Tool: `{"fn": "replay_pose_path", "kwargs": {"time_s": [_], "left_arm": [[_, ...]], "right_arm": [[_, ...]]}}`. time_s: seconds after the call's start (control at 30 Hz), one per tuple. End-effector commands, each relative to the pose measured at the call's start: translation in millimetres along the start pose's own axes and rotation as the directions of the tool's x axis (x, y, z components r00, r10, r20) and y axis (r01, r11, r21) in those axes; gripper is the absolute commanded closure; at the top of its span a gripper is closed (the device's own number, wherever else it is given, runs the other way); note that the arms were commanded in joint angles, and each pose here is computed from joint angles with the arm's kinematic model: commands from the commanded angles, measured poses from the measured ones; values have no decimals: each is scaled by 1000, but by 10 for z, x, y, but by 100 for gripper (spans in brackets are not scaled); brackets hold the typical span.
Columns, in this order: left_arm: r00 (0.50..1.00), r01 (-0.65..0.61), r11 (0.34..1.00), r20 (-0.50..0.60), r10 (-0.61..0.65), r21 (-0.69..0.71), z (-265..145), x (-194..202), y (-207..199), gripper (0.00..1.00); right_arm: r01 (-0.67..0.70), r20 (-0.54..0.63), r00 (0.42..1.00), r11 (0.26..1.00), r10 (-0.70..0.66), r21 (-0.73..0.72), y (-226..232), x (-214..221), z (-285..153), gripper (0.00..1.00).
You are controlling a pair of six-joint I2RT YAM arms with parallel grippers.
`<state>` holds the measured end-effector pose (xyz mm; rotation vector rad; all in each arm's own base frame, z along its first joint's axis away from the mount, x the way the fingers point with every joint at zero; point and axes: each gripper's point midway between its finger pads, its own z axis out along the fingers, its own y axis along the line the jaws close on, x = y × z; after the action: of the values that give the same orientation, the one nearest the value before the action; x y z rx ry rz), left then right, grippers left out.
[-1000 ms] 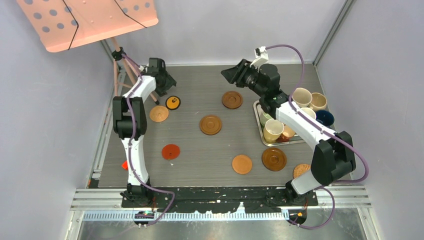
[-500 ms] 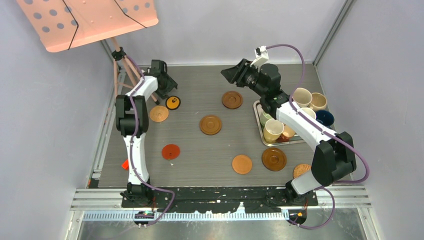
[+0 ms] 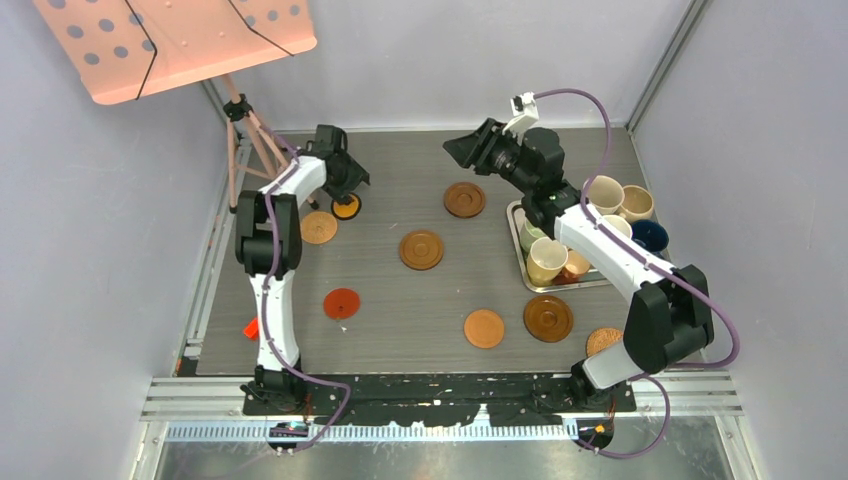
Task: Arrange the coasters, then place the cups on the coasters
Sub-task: Move the coaster to the center of the board.
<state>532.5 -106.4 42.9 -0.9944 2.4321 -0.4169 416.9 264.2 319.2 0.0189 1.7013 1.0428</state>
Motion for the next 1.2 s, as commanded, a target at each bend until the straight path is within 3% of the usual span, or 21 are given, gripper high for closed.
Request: {"fn": "replay_pose_path", "kwargs": {"time_s": [0.0, 0.1, 0.3, 0.37, 0.43, 0.5, 0.67, 0.93, 1.17], "left_arm": [[997, -55, 998, -50, 57, 23, -127, 358, -92, 39], [994, -108, 994, -26, 109, 33, -200, 352, -142, 40], [983, -119, 992, 135, 124, -38, -416, -149, -92, 44], [983, -84, 995, 161, 91, -45, -426, -271, -61, 56], [985, -45, 999, 164, 50, -30, -420, -354, -52, 81], [985, -12, 999, 172, 19, -37, -405, -420, -9, 90], [979, 19, 998, 206, -5, -62, -372, -601, 55, 89], [985, 55, 987, 171, -29, -149, -215, -635, 288, 90], [986, 118, 982, 135, -98, -146, -76, -630, 336, 94]], "right_arm": [[19, 66, 998, 997, -14, -68, 245, -241, -146, 52], [17, 67, 998, 997, -13, -70, 259, -235, -192, 52], [19, 75, 997, 997, -14, -69, 276, -241, -271, 52], [19, 78, 997, 997, -13, -72, 289, -250, -290, 52], [23, 78, 997, 997, -17, -73, 295, -251, -303, 52], [31, 79, 997, 997, -26, -70, 293, -254, -317, 52], [49, 82, 996, 997, -43, -68, 302, -277, -352, 52], [63, 95, 994, 996, -57, -65, 288, -355, -395, 52], [62, 104, 993, 996, -55, -69, 276, -403, -411, 52]]}}
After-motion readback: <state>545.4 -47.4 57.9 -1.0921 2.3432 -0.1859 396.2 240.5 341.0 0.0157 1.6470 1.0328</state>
